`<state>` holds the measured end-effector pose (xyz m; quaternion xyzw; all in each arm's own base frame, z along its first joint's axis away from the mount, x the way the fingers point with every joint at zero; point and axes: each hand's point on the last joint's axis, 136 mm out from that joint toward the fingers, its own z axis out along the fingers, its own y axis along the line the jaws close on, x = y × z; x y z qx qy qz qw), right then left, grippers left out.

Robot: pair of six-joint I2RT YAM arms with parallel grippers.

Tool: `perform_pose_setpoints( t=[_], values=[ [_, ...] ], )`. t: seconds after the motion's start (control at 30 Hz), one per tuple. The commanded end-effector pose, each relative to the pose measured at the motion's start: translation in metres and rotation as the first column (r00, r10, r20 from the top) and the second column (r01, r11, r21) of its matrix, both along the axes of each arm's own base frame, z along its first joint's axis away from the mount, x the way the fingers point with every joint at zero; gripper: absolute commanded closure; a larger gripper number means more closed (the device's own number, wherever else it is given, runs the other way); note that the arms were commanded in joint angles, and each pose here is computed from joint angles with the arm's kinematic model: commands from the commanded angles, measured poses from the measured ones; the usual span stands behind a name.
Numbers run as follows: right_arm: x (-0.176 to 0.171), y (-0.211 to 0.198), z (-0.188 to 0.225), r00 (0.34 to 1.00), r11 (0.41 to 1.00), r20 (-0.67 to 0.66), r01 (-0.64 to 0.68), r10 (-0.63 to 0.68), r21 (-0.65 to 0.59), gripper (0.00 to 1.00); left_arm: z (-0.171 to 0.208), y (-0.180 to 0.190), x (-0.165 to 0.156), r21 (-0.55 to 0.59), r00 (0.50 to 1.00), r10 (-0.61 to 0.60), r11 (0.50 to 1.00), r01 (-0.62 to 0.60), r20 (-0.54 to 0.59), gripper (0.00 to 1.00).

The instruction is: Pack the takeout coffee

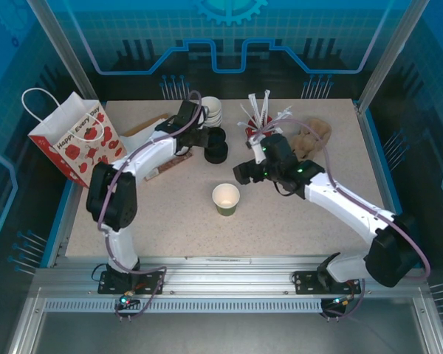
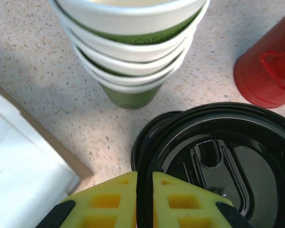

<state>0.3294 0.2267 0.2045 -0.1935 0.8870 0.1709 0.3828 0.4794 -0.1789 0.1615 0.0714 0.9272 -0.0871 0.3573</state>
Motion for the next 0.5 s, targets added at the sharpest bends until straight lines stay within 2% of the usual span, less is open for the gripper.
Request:
perform_pose_setpoints(
  t=[0.0, 0.1, 0.23, 0.4, 0.47],
  values=[
    [0.002, 0.004, 0.056, 0.999, 0.973, 0.049, -0.022, 0.011, 0.229, 0.11, 0.041, -0.010, -0.024, -0.184, 0.998, -0.011, 0.983, 0.021, 0.060, 0.86],
    [0.002, 0.011, 0.081, 0.998, 0.927, 0.062, -0.052, 0.032, 0.371, 0.11, 0.064, -0.014, -0.053, -0.408, 0.998, -0.017, 0.912, 0.043, 0.068, 0.86],
    [0.007, 0.020, 0.111, 0.995, 0.853, 0.084, -0.083, 0.045, 0.515, 0.11, 0.093, -0.019, -0.086, -0.655, 0.997, -0.032, 0.752, 0.075, 0.077, 0.86],
    [0.011, 0.030, 0.141, 0.993, 0.710, 0.100, -0.110, 0.056, 0.696, 0.11, 0.136, -0.020, -0.120, -0.813, 0.994, -0.026, 0.573, 0.105, 0.110, 0.86],
    [0.006, 0.042, 0.154, 0.985, 0.648, 0.143, -0.172, 0.097, 0.742, 0.10, 0.153, -0.020, -0.132, -0.857, 0.991, -0.024, 0.501, 0.123, 0.128, 0.86]
  ],
)
